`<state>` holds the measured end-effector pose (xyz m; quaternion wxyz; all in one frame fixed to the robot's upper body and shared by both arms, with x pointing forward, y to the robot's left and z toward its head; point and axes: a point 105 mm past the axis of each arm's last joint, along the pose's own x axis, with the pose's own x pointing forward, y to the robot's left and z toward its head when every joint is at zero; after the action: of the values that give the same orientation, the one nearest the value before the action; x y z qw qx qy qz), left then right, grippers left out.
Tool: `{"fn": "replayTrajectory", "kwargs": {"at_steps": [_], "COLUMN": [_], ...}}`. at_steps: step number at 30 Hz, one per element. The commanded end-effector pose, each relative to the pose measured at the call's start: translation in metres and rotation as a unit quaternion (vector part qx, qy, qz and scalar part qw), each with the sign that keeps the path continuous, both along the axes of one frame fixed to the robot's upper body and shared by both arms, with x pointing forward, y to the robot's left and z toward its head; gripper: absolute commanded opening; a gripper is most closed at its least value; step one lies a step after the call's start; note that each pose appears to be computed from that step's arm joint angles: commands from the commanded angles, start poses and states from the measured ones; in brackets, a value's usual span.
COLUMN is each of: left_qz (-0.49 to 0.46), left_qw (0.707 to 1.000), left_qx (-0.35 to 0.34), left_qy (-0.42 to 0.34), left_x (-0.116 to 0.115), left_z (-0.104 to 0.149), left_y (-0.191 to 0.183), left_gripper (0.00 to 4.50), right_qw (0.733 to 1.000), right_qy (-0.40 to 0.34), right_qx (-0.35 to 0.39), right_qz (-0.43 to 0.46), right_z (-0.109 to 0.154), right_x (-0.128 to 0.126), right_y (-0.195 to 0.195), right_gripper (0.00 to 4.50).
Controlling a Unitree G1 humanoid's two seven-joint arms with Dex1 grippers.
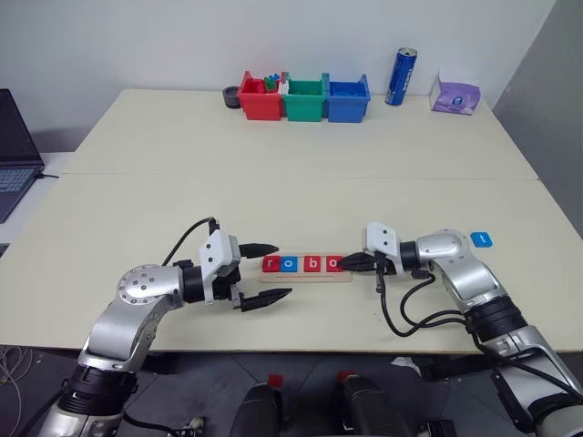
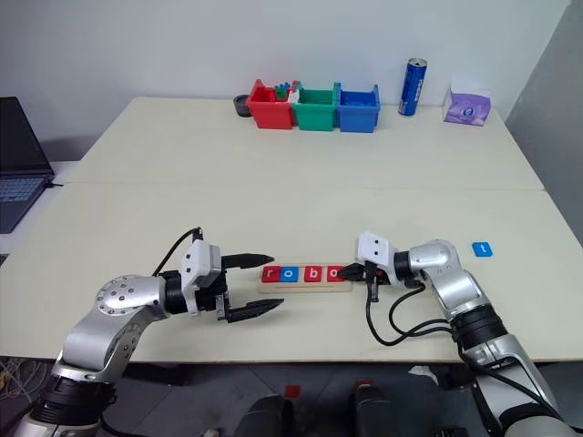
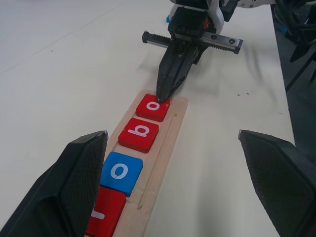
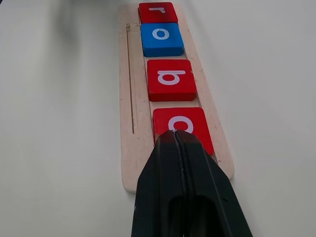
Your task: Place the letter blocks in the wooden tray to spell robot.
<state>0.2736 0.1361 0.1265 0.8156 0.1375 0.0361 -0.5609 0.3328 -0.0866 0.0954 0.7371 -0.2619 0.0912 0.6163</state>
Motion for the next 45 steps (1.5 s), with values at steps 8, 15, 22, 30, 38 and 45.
{"fn": "replayTrajectory", "kwargs": {"at_steps": [8,15,22,30,38,45], "left_qz": [0.006,0.007,0.007,0.012,0.012,0.011], "left_qw": [1.000,1.000,1.000,1.000,1.000,1.000], "left_qx": [0.003,0.002,0.001,0.003,0.002,0.003], "left_qy": [-0.021,-0.016,-0.017,-0.016,-0.017,-0.017], "left_x": [-0.003,-0.005,-0.004,-0.005,-0.006,-0.004], "left_z": [0.011,0.008,0.009,0.009,0.011,0.011], "left_y": [0.008,0.008,0.007,0.009,0.009,0.008], "left_gripper": [4.50,4.50,4.50,4.50,4.50,4.50], "right_qw": [1.000,1.000,1.000,1.000,1.000,1.000], "right_qy": [-0.025,-0.025,-0.022,-0.023,-0.020,-0.017], "right_qx": [0.008,-0.006,-0.009,-0.007,0.004,-0.002], "right_qz": [0.004,-0.005,-0.007,-0.009,-0.011,-0.016], "right_z": [0.015,0.010,0.004,0.005,0.015,0.012], "right_x": [0.006,0.007,0.008,0.010,0.007,0.004], "right_y": [-0.001,-0.012,-0.011,-0.013,-0.015,-0.020], "right_gripper": [0.02,0.02,0.02,0.02,0.02,0.02]}}
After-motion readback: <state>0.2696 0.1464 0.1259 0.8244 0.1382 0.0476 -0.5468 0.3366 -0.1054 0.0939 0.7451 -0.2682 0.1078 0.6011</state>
